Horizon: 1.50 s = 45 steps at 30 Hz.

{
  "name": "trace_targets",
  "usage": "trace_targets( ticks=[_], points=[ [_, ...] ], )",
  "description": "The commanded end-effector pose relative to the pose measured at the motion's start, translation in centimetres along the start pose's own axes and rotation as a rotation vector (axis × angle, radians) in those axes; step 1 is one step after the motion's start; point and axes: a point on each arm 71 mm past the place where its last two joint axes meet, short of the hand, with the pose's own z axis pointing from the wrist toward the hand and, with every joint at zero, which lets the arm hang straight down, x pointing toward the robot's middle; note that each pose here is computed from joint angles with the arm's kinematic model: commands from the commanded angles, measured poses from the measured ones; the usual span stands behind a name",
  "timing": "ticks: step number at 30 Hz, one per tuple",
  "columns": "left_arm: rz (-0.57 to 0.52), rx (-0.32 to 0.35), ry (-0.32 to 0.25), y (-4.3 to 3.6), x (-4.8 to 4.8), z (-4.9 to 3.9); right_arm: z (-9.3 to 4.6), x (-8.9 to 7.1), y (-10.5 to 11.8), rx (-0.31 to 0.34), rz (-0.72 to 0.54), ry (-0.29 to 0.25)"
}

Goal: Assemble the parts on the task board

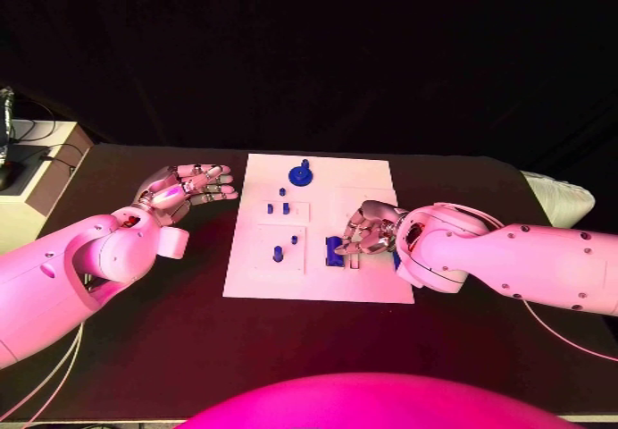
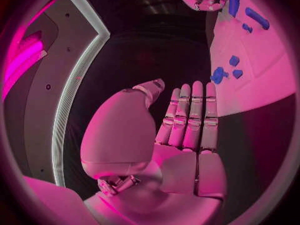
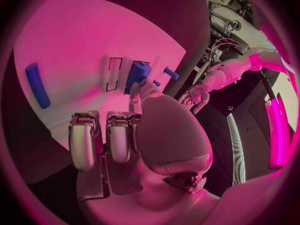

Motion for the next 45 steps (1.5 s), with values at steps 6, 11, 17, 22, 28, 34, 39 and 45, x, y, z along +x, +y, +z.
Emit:
trace_targets(
  ticks=[6, 11, 17, 22, 28, 34, 39, 45],
  points=[
    [-0.012, 0.007, 0.018, -0.03, 0.29, 0.09, 0.1, 0.1, 0.0, -0.003, -0.034, -0.046],
    [-0.012, 0.008, 0.018, -0.02, 0.32, 0.12, 0.1, -0.1, 0.1, -0.021, -0.043, -0.088],
    [-0.013, 0.009, 0.019, 0.01, 0.36, 0.17, 0.0, -0.6, 0.4, -0.069, -0.032, -0.169],
    [-0.014, 0.009, 0.019, 0.04, 0.40, 0.20, -0.1, -0.7, 0.6, -0.095, -0.017, -0.200],
    [-0.015, 0.009, 0.020, 0.07, 0.43, 0.23, -0.4, -1.0, 0.5, -0.135, 0.053, -0.213],
    [-0.015, 0.008, 0.018, 0.10, 0.39, 0.23, -1.2, -1.6, 0.0, -0.171, 0.138, -0.165],
    [-0.015, 0.008, 0.018, 0.13, 0.40, 0.23, -1.7, -1.7, -0.5, -0.172, 0.141, -0.084],
    [-0.015, 0.008, 0.019, 0.18, 0.39, 0.19, -2.2, -1.8, -2.0, -0.116, 0.121, -0.012]
  ],
)
